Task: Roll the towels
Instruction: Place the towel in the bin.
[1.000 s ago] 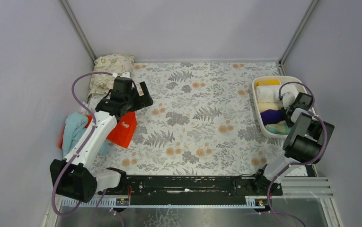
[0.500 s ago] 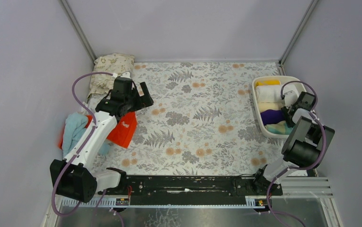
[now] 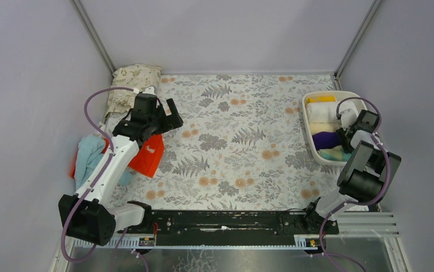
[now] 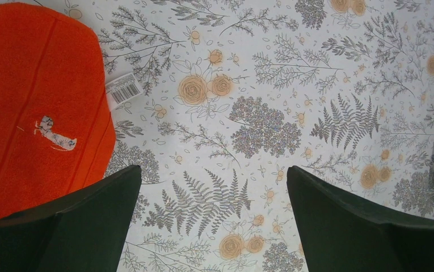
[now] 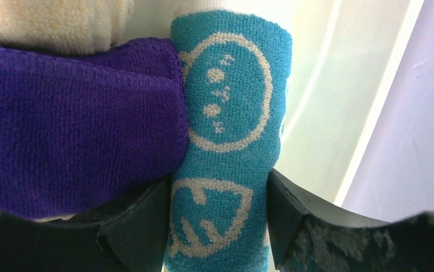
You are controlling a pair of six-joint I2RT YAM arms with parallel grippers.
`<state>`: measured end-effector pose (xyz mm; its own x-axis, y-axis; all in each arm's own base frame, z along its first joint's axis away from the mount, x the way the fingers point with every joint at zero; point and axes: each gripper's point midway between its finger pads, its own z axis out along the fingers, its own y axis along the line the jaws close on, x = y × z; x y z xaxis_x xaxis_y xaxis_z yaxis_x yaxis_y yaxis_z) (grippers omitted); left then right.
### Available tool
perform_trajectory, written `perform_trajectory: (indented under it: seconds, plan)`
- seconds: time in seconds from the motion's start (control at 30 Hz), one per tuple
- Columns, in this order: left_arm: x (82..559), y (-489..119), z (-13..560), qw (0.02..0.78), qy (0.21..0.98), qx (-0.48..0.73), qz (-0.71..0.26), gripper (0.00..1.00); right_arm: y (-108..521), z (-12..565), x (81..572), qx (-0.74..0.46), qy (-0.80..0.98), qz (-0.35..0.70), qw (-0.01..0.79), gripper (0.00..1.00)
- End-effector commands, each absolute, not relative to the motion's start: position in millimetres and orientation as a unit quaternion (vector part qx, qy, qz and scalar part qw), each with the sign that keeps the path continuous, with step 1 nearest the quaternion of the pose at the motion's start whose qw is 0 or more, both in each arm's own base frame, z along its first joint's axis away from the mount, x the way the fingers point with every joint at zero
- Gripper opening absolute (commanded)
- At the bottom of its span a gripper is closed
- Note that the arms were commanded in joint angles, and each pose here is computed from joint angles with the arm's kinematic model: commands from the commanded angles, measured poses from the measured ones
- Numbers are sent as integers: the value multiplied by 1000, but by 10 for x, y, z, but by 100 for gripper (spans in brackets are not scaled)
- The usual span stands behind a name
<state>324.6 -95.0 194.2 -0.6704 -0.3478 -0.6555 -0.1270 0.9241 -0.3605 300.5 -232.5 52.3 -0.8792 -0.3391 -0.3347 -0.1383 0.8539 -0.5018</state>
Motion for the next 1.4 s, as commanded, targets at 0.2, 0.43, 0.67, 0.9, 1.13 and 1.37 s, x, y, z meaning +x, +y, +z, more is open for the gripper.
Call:
perform_trajectory:
  seconds: [0.2, 0.43, 0.67, 0.9, 1.13, 1.37]
  plan:
    - [3346, -855, 1864, 375, 900, -156, -158, 100, -2439, 203, 3100, -138, 947, -233, 174, 63]
    - [3347, -845, 1872, 377, 899, -157, -160, 100, -2459, 313, 3157, -132, 947, -232, 179, 64]
    - [3328, -852, 1952, 389, 893, -153, -164, 100, -2393, 499, 3103, -134, 944, -232, 191, 78]
    - [3308, -854, 2034, 403, 888, -150, -162, 100, -2352, 740, 3052, -136, 941, -237, 202, 99]
    - [3284, -855, 2118, 420, 880, -147, -166, 100, -2286, 1026, 2984, -132, 935, -243, 222, 99]
    - [3268, -848, 2164, 425, 878, -146, -168, 100, -2225, 1916, 3314, -54, 893, -262, 361, 99]
